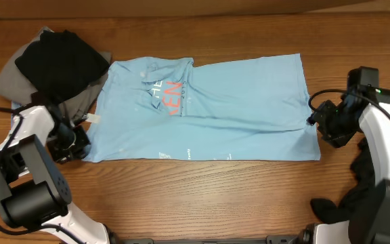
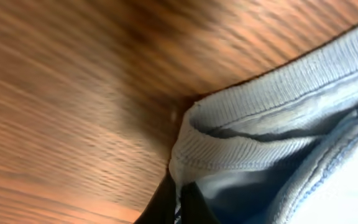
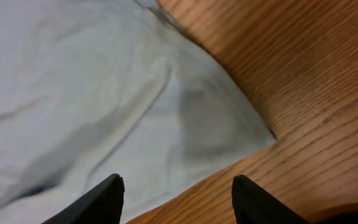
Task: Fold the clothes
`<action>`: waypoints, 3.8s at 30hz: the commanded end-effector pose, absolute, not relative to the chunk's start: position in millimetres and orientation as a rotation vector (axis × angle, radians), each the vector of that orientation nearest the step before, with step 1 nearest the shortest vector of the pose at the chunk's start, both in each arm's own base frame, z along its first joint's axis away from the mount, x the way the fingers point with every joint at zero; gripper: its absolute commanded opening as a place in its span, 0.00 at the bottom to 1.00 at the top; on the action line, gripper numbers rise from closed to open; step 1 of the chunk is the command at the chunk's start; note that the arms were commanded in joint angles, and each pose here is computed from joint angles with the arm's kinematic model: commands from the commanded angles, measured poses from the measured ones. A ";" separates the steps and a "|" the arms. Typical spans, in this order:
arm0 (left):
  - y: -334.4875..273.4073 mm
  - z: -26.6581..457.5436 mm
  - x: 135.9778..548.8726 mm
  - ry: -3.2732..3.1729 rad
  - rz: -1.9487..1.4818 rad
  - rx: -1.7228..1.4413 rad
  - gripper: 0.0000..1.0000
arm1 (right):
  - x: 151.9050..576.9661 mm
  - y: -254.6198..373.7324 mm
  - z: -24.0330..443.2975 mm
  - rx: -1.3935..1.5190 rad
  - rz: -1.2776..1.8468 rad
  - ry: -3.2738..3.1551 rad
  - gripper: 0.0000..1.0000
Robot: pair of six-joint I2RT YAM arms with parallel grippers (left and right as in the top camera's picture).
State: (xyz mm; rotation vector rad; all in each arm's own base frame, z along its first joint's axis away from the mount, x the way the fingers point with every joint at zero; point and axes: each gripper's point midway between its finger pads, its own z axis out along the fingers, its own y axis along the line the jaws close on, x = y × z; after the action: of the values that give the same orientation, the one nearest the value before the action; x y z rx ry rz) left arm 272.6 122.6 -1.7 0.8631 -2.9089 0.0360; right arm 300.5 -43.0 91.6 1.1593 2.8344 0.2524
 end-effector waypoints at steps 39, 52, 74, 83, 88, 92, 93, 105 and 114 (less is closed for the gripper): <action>147.3 21.7 278.1 -2.886 -0.062 0.916 0.04 | 259.3 -98.7 57.5 1.255 -0.027 2.985 0.10; 144.8 24.7 260.8 -2.818 -0.091 0.887 0.20 | 266.6 -87.7 59.2 1.178 0.097 3.002 0.40; 50.6 143.2 378.9 -3.350 0.674 0.156 0.32 | 442.5 -53.8 79.1 0.606 0.498 2.482 0.41; -2.7 170.0 401.6 -3.429 0.635 -0.227 0.52 | 456.8 -59.4 29.1 0.621 0.350 2.526 0.52; -21.6 168.1 401.0 -3.413 0.604 -0.319 0.50 | 451.9 -64.1 0.1 0.612 0.296 2.586 0.51; -28.3 166.8 400.4 -3.407 0.574 -0.353 0.48 | 451.8 -64.2 -10.7 0.597 0.292 2.602 0.39; -29.9 166.7 400.3 -3.405 0.575 -0.355 0.48 | 451.5 -65.6 -11.5 0.600 0.281 2.603 0.32; -30.7 166.5 399.5 -3.401 0.578 -0.343 0.45 | 439.1 -128.7 -7.8 0.893 0.145 2.532 0.05; -37.7 168.0 404.1 -3.416 0.580 -0.384 0.47 | 470.9 -109.7 46.3 0.617 0.319 2.439 0.56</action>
State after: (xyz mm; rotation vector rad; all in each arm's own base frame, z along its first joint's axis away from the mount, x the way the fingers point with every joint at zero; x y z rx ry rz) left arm 400.6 -31.8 155.2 -0.3136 -3.3794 0.5895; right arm 448.7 -124.4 11.8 0.7700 2.5054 0.2241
